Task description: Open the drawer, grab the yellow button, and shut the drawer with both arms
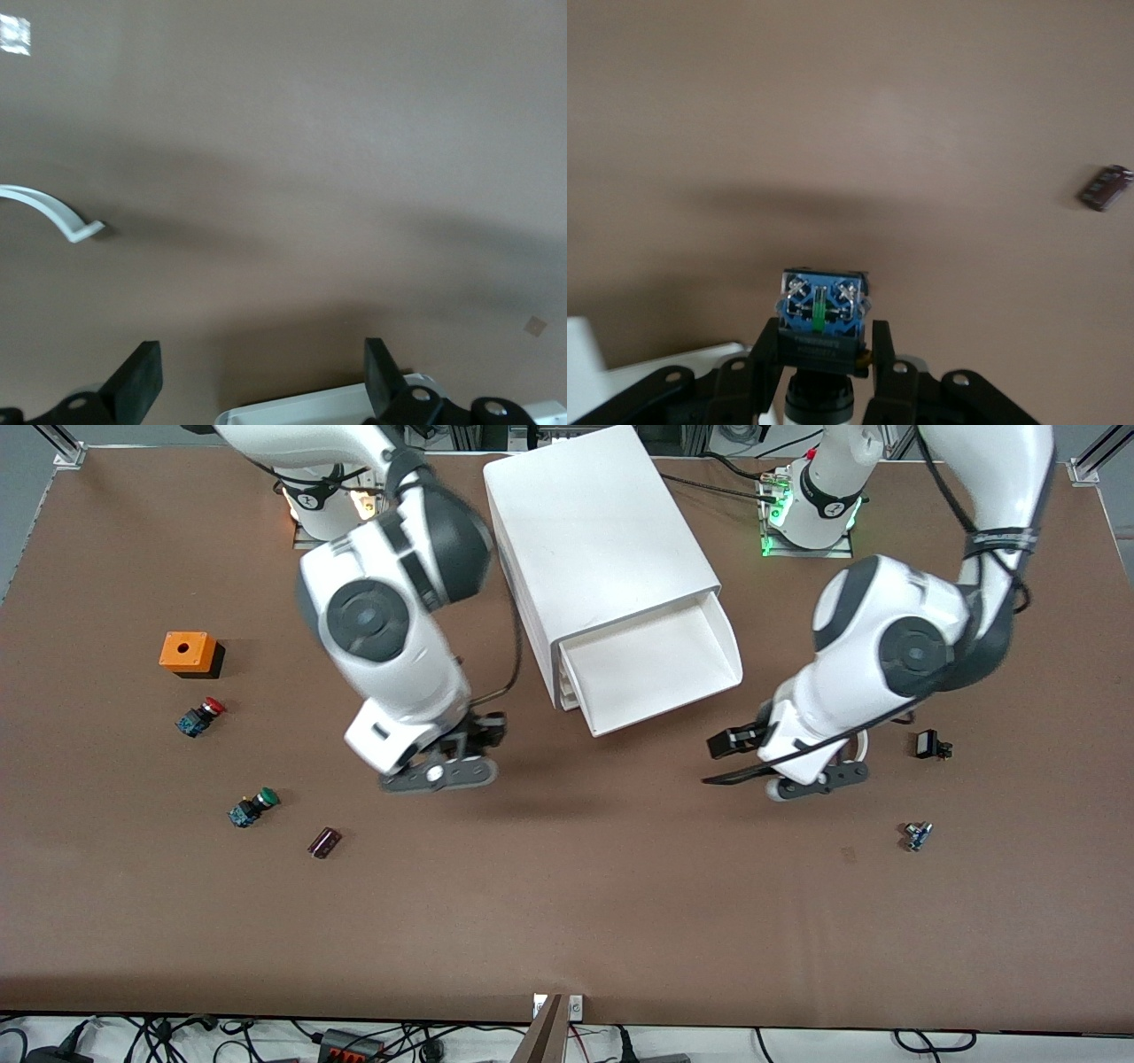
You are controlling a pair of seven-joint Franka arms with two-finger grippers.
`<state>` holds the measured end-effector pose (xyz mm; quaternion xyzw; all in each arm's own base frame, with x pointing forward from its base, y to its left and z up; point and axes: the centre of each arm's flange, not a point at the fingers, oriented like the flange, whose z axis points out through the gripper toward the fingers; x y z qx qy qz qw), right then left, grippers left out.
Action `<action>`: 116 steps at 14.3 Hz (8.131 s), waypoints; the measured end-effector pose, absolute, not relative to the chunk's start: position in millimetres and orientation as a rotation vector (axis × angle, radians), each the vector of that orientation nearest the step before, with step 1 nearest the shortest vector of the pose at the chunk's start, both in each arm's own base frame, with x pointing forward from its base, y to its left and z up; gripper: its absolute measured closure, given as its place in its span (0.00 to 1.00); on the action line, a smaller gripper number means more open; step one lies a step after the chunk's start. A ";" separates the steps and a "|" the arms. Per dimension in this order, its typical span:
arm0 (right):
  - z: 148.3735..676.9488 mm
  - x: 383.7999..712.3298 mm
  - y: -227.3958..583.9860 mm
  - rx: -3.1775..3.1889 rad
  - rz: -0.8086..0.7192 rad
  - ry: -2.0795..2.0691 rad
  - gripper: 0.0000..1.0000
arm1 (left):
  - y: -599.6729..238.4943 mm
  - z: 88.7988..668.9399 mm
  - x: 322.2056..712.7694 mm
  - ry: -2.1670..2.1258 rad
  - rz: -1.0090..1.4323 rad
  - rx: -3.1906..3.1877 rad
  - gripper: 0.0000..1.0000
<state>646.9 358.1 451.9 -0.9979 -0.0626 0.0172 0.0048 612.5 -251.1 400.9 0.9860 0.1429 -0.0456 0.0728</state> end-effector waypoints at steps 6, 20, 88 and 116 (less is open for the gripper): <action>375.5 662.2 282.6 -3.142 0.294 -0.313 0.56 | -321.2 361.2 566.0 0.512 -0.104 3.006 0.00; 219.2 644.3 204.6 -3.113 0.414 -0.398 0.56 | -406.3 348.4 466.0 0.518 -0.275 3.067 0.00; 588.9 563.2 -45.3 -3.157 0.046 0.108 0.00 | -41.2 570.5 559.9 -0.219 -0.087 3.093 0.00; 587.0 560.1 -35.4 -3.158 0.055 0.077 0.00 | -41.9 570.5 559.9 -0.225 -0.087 3.092 0.00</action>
